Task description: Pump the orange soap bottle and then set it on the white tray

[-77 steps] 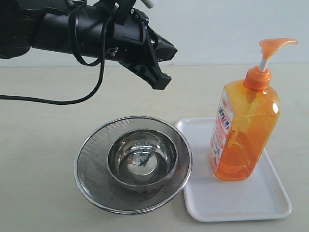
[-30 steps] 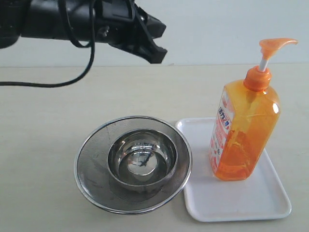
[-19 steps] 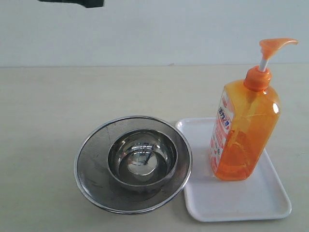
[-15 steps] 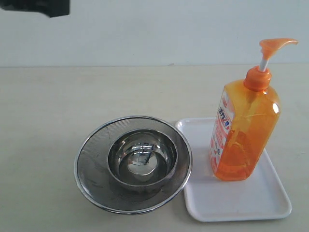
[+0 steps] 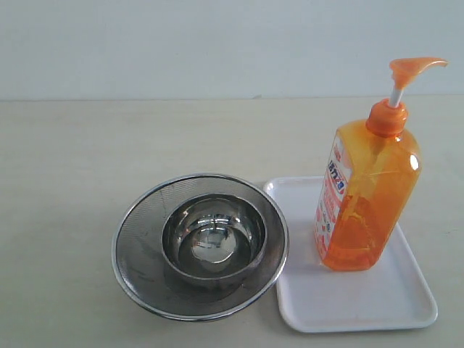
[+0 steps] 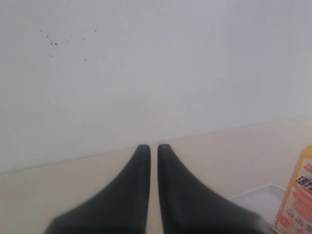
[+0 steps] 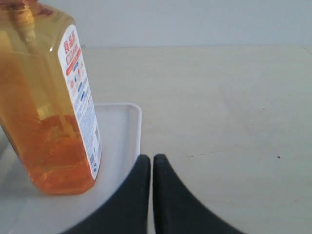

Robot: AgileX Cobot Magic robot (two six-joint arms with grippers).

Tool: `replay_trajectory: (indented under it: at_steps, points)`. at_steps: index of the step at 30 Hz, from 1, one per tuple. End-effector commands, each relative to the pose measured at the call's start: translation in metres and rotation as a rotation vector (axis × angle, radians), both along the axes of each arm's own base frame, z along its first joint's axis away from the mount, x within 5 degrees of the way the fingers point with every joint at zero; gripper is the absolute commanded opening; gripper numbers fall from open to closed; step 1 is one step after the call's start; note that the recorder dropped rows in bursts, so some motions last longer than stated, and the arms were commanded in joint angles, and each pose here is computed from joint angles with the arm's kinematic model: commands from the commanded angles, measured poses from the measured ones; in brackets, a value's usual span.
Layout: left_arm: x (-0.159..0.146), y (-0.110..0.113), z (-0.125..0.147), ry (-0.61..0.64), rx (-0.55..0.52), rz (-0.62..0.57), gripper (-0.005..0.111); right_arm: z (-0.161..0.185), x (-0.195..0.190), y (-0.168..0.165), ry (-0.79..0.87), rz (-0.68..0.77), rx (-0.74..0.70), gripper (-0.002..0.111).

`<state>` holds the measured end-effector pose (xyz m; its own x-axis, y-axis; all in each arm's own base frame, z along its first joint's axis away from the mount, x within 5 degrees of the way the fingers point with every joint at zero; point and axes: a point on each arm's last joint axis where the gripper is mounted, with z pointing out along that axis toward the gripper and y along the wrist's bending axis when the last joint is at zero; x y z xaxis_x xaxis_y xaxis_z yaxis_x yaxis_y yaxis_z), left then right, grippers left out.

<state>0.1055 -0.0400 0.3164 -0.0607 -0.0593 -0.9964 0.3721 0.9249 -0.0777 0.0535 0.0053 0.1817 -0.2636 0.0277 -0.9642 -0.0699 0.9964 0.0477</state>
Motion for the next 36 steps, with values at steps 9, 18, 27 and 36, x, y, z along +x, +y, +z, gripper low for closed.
replay_trajectory:
  at_steps: [9, 18, 27, 36]
  points:
    - [-0.034, 0.008, -0.029, 0.159, -0.639, -0.020, 0.005, 0.000, 0.000, 0.000, -0.005, -0.005, -0.001, 0.000]
    - [-0.044, 0.022, -0.039, -0.097, -0.194, 0.097, 0.005, 0.000, 0.000, 0.000, -0.005, -0.005, -0.001, 0.000]
    - [-0.058, 0.031, -0.066, -0.301, -0.036, 0.167, 0.005, 0.000, 0.000, 0.000, -0.005, -0.005, -0.001, 0.000]
    - [-0.052, 0.026, -0.123, 0.105, 0.000, 0.128, 0.005, 0.000, 0.000, 0.000, -0.005, -0.005, -0.001, 0.000]
